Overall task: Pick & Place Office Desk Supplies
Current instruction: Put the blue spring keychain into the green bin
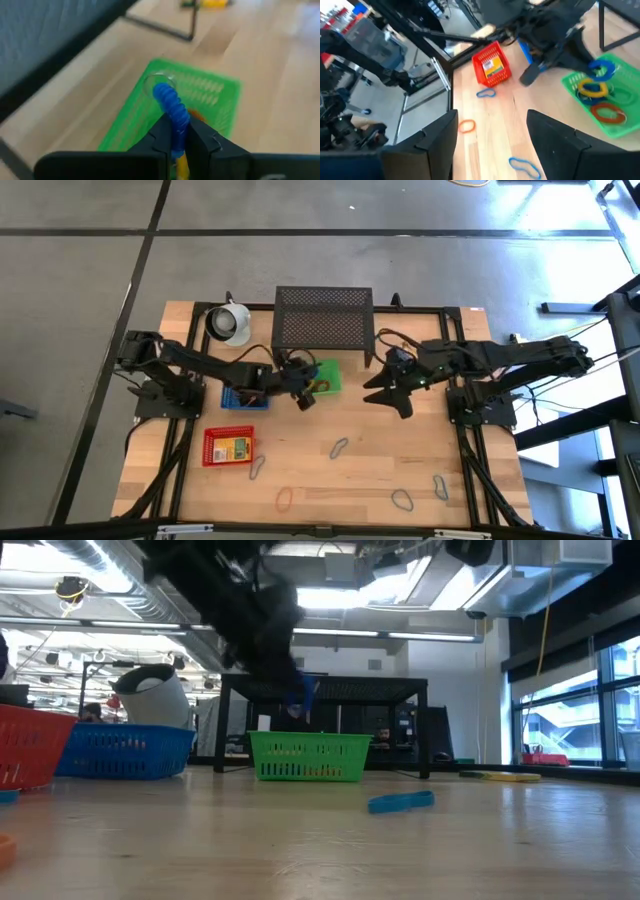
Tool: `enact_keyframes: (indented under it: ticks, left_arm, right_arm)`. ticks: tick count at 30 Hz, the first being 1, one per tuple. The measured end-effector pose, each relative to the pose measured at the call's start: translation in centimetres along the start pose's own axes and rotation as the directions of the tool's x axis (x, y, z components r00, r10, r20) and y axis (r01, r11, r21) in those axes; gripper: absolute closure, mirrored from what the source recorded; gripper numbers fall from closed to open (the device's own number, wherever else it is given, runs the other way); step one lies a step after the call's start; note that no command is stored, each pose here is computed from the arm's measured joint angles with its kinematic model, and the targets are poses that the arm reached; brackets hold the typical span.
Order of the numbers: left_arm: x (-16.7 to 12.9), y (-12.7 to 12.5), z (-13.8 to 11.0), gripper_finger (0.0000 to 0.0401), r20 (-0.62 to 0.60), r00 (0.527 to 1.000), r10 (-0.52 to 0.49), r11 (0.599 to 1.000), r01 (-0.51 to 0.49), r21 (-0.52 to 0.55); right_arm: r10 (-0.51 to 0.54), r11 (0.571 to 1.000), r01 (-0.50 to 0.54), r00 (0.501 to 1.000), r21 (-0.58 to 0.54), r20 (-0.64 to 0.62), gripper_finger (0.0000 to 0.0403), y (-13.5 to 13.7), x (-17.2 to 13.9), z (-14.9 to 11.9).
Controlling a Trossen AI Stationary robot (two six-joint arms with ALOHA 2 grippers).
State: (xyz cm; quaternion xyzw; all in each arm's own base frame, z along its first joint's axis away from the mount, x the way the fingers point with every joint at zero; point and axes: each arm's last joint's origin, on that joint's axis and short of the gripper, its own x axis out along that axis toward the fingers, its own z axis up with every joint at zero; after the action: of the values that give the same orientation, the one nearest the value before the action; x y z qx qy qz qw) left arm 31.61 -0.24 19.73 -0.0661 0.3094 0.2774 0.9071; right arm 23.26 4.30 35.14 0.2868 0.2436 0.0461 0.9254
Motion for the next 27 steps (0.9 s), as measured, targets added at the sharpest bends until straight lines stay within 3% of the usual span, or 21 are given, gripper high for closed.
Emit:
enact_keyframes:
  ticks: [4,8,18,22,27]
  left_arm:
    - [1.7,0.4,-0.9,0.0373,-0.064,0.998,0.025,1.000,-0.025,0.010]
    - [3.0,0.6,-1.6,0.0373,-0.095,0.994,0.051,0.999,-0.050,0.018]
    - [3.9,0.6,-2.3,0.0371,-0.127,0.990,0.053,0.998,-0.050,0.026]
    - [3.9,0.6,-2.3,0.0351,-0.129,0.990,0.050,0.999,-0.048,0.026]
    - [3.8,0.6,-2.2,0.0306,-0.128,0.991,0.048,0.999,-0.046,0.025]
  right_arm:
    - [-0.046,0.999,0.047,0.998,0.005,-0.049,0.0163,0.4,0.1,-1.1]
    - [-0.154,0.988,0.156,0.984,0.019,-0.087,0.0163,0.4,0.1,-2.3]
    - [-0.341,0.924,0.365,0.922,0.116,-0.184,0.0176,0.7,-0.5,-5.1]
    - [-0.369,0.882,0.436,0.875,0.180,-0.315,0.0189,1.0,-0.4,-6.9]
    - [-0.381,0.819,0.540,0.767,0.197,-0.517,0.0198,1.5,0.4,-9.6]
